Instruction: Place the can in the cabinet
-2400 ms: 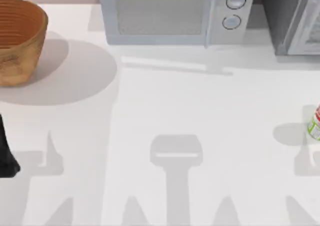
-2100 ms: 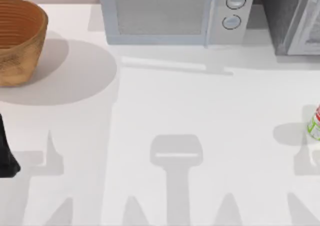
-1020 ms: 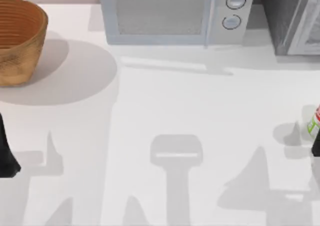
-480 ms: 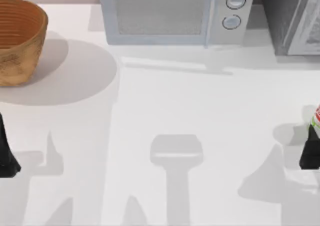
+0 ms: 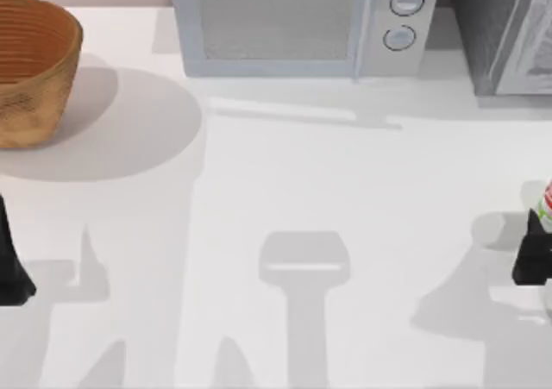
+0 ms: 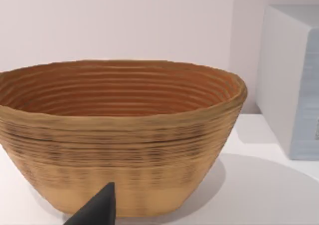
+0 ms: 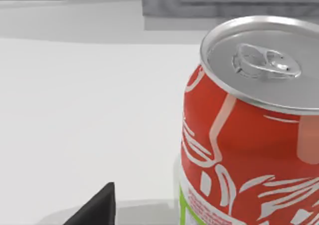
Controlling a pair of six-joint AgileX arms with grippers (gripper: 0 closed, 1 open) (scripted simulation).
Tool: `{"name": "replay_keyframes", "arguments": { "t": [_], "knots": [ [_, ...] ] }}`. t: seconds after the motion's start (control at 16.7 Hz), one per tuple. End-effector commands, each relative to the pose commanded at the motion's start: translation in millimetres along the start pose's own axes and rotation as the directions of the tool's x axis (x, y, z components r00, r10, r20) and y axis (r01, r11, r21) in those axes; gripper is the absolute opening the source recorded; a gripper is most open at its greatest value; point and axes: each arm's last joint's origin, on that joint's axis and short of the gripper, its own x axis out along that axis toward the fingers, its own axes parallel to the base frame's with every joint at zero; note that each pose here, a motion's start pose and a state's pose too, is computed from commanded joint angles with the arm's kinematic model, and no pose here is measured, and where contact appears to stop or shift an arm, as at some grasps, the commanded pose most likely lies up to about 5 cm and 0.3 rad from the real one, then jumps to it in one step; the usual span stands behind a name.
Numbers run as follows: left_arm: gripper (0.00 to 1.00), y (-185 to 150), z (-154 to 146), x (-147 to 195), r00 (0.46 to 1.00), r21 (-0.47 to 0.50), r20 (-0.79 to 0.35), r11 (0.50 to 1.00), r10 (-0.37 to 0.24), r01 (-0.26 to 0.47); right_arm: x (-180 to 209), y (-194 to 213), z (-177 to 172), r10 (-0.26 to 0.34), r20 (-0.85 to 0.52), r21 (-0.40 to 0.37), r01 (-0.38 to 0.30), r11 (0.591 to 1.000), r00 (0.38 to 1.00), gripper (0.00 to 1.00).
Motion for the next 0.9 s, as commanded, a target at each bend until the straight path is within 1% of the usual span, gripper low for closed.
{"name": "replay_keyframes", "arguments": {
  "t": [0.36, 0.66, 0.9],
  "knots": [
    [1.00, 0.0, 0.0, 0.0, 1.000, 0.000, 0.000, 1.000, 0.000, 0.000, 46.2, 0.8, 1.2, 0.001, 0.007, 0.000, -0.001, 1.000, 1.000, 1.00],
    [1.00, 0.0, 0.0, 0.0, 1.000, 0.000, 0.000, 1.000, 0.000, 0.000, 51.4, 0.4, 0.8, 0.001, 0.005, 0.000, -0.001, 1.000, 1.000, 1.00],
    [1.00, 0.0, 0.0, 0.0, 1.000, 0.000, 0.000, 1.000, 0.000, 0.000, 51.4, 0.4, 0.8, 0.001, 0.005, 0.000, -0.001, 1.000, 1.000, 0.70]
  ]
}}
